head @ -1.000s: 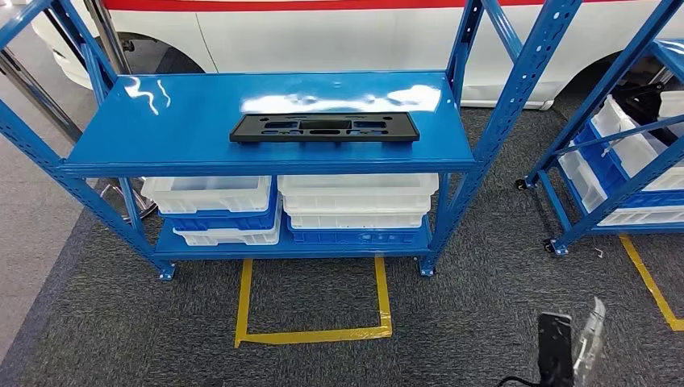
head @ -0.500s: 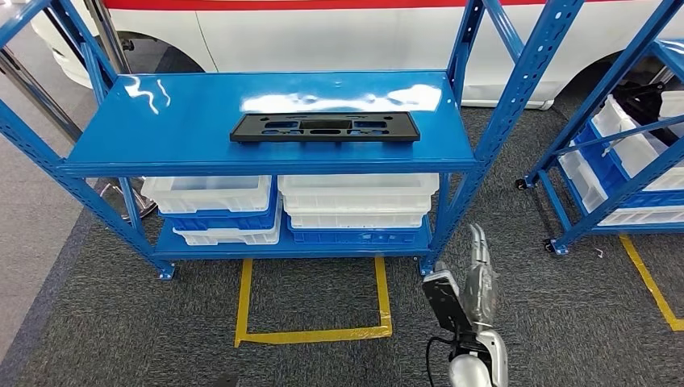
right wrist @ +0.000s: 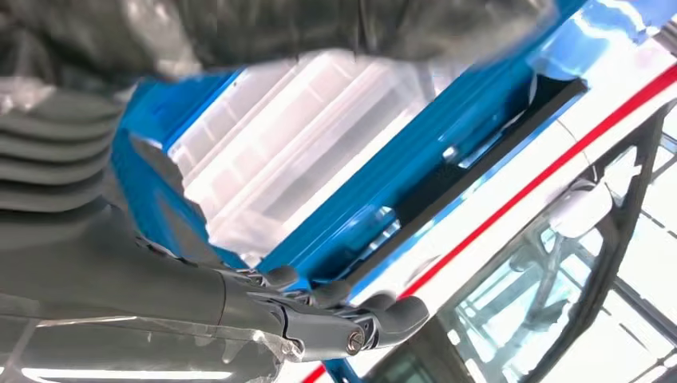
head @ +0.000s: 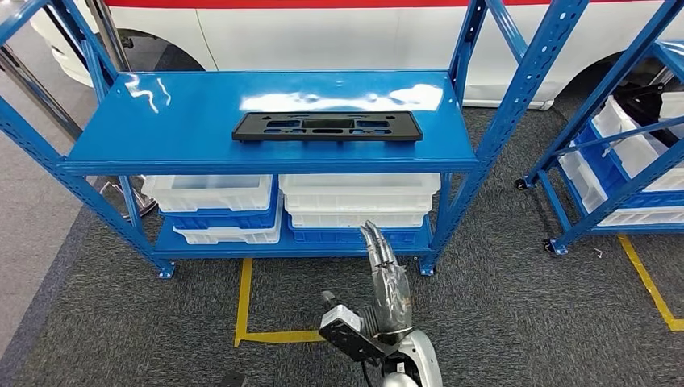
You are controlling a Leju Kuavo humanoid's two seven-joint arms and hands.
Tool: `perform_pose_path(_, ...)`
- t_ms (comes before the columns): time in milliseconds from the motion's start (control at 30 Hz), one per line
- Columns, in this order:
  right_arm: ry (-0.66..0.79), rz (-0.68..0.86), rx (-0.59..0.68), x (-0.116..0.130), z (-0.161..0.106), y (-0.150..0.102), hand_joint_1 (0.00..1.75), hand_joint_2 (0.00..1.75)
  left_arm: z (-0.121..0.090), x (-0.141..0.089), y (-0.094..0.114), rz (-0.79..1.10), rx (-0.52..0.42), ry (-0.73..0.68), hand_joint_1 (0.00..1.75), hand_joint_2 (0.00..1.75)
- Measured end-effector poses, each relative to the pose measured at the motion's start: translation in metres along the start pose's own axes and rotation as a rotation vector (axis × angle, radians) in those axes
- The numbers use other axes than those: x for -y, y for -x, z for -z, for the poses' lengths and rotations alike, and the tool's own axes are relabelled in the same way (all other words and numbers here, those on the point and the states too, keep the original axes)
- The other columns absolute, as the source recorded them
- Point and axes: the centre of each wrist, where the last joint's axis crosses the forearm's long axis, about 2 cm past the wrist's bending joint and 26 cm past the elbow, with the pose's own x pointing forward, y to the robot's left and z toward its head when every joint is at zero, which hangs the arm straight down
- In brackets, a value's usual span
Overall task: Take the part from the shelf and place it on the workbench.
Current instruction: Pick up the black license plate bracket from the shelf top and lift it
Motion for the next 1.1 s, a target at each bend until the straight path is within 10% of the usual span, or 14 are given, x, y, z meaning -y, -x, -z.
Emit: perform_pose_path(1100, -0.038, 0.022, 0.050, -0.0098, -0.0078, -0.0112, 0.00, 1.75, -0.0012, 0.0019, 0.0023, -0.021, 0.002, 0.018, 0.00, 0.00)
